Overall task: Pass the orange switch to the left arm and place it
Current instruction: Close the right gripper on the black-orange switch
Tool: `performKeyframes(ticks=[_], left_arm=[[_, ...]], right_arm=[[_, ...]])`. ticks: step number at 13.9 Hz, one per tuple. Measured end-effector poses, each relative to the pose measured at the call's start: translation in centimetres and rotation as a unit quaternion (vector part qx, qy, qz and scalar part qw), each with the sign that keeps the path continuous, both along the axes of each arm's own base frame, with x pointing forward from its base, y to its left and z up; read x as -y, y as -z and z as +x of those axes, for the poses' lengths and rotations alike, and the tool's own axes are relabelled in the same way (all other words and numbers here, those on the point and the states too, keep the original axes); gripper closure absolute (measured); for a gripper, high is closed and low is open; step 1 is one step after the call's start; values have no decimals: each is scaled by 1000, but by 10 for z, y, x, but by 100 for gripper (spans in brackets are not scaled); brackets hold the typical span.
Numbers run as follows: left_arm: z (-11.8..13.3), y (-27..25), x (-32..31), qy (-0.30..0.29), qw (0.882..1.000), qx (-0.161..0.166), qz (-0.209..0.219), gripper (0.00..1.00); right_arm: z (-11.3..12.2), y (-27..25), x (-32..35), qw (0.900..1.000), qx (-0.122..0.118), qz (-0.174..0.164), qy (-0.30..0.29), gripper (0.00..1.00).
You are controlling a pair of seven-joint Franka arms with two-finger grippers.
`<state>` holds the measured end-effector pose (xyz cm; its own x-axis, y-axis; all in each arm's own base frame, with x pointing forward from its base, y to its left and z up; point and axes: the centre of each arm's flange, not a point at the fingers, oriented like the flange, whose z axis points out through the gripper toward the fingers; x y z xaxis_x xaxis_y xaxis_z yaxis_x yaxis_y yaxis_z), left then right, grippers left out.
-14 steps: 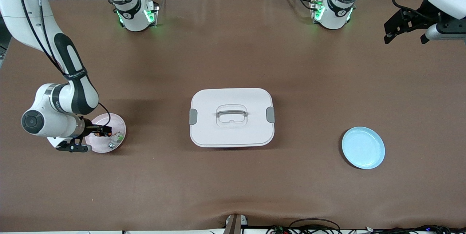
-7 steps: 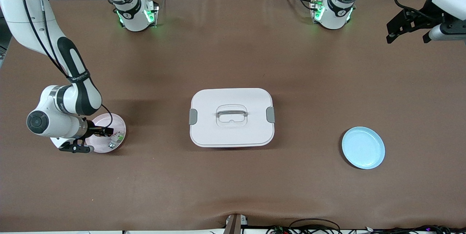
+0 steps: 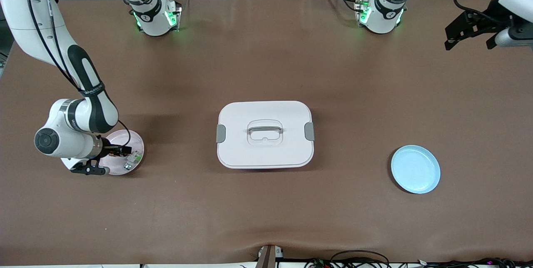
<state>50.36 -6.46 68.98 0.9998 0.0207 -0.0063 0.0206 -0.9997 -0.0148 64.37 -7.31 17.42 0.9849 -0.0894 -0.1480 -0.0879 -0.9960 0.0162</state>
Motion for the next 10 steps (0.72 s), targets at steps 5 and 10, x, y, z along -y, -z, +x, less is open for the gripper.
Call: performKeyframes(ticks=[5, 10], left_arm=[[1, -1, -7, -7, 1000, 1, -3, 0], [5, 6, 0, 0, 1000, -4, -4, 0]], right_arm=[[0, 1, 0, 1000, 0, 0, 3, 0], [0, 1, 0, 1000, -1, 0, 3, 11]])
